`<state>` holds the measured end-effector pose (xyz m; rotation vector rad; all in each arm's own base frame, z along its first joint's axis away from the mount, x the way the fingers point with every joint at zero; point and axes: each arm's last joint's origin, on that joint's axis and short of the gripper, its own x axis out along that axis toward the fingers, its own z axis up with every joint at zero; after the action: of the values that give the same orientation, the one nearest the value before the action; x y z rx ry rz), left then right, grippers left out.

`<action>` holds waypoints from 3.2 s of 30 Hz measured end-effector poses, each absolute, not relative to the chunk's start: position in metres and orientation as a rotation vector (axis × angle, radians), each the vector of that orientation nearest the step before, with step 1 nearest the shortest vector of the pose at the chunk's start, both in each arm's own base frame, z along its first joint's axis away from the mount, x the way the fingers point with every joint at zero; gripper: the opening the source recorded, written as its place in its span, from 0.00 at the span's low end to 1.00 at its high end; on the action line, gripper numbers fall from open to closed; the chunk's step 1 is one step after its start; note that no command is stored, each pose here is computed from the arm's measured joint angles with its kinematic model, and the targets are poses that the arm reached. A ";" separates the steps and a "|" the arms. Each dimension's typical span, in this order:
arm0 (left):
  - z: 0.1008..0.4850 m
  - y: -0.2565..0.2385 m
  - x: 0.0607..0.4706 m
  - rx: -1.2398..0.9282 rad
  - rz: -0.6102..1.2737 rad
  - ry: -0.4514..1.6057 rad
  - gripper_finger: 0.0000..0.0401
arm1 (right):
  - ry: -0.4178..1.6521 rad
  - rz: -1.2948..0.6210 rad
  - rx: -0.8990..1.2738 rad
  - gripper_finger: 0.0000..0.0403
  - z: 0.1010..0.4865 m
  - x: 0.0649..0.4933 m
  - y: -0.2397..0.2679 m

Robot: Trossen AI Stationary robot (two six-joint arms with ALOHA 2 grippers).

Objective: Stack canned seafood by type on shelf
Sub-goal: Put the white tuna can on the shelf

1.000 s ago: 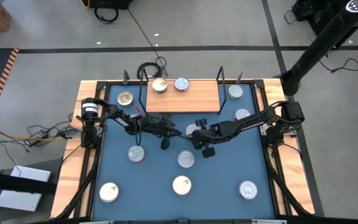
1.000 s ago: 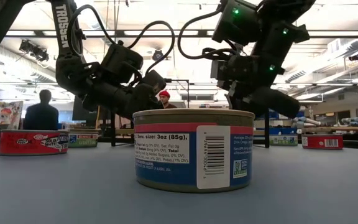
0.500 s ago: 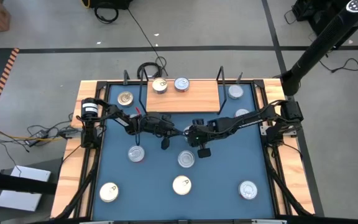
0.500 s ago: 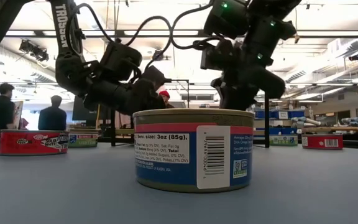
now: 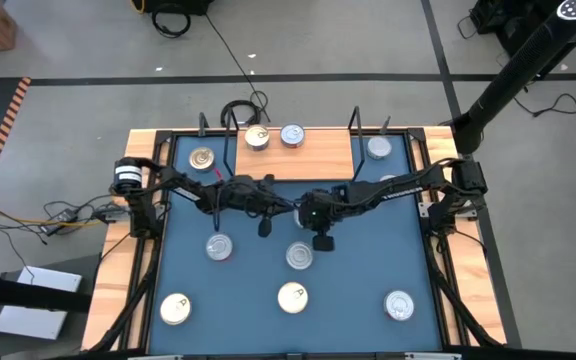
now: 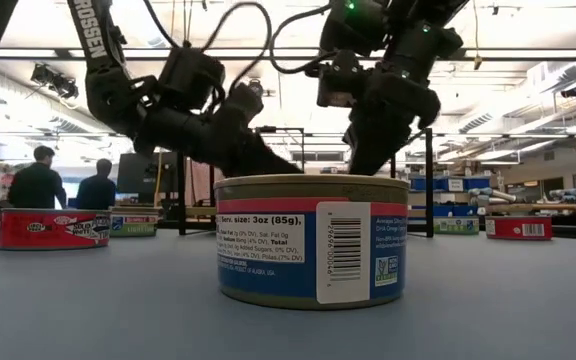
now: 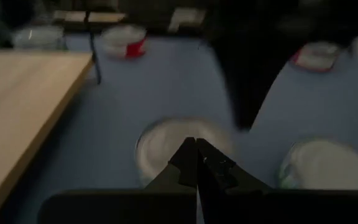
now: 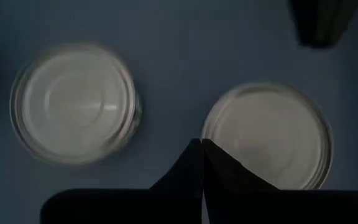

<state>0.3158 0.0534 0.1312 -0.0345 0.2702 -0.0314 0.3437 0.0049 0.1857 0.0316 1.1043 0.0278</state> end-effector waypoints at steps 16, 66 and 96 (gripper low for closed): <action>0.097 0.071 0.339 -0.016 0.104 0.380 0.00 | 1.212 -0.028 -0.116 0.01 0.143 0.348 0.026; 0.089 0.065 0.339 -0.002 0.042 0.436 0.00 | 0.981 -0.231 0.032 0.07 0.195 0.346 -0.014; 0.112 0.073 0.319 0.029 0.079 0.382 0.00 | 1.038 -0.130 -0.345 0.48 0.235 0.356 -0.016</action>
<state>0.3191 0.0727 0.1120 0.0286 0.3823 0.0793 0.3561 -0.0156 0.2345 -0.3449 1.0376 -0.1303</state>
